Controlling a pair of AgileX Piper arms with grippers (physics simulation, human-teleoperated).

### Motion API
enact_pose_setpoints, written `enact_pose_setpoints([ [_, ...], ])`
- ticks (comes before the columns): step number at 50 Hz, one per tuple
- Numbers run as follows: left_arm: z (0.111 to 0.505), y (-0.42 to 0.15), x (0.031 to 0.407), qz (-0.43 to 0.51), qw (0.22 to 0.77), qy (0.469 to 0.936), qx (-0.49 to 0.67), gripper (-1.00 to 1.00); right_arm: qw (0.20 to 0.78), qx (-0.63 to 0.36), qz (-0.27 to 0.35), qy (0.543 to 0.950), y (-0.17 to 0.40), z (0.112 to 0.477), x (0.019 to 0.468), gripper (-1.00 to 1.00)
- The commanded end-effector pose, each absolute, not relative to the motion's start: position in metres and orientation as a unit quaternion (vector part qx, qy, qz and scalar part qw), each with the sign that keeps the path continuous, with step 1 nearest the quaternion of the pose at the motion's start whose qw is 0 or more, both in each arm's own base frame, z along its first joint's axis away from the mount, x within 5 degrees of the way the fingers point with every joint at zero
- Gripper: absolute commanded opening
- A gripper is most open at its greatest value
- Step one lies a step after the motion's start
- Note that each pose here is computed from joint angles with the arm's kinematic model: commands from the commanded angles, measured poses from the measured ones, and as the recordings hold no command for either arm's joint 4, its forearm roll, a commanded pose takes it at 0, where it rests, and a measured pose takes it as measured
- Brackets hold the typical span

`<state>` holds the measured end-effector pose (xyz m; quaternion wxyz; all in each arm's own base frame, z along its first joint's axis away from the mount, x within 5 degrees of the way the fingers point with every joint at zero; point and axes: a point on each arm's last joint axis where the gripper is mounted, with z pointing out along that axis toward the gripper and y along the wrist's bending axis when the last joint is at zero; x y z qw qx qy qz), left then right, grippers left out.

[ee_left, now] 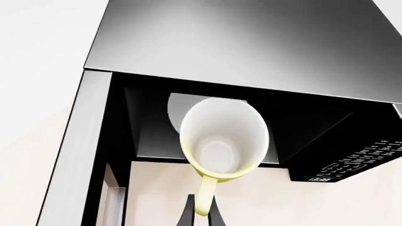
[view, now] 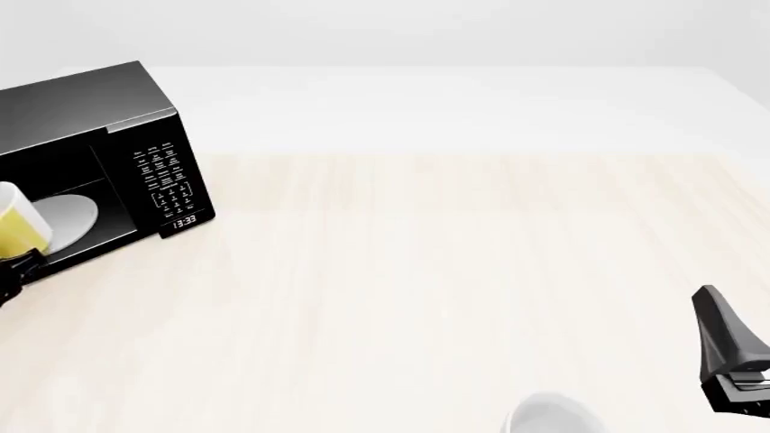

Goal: Put the yellow and white mug in the microwave and close it.

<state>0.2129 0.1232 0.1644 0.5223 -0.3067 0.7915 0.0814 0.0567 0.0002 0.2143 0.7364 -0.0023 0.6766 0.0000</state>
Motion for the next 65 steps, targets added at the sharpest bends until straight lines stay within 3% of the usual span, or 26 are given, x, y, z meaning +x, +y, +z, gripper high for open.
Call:
enact_pose_setpoints([
  [1, 0.167, 0.129, 0.222, 0.078, 0.528, 0.785, -0.313, -1.0, 0.736, -0.002, 0.0, 0.677, 0.0, 0.214, 0.057, 1.0],
  [65, 0.16, 0.161, 0.271, 0.055, 0.536, 0.764, -0.355, -1.0, 0.736, -0.002, 0.0, 0.677, 0.0, 0.214, 0.057, 1.0],
])
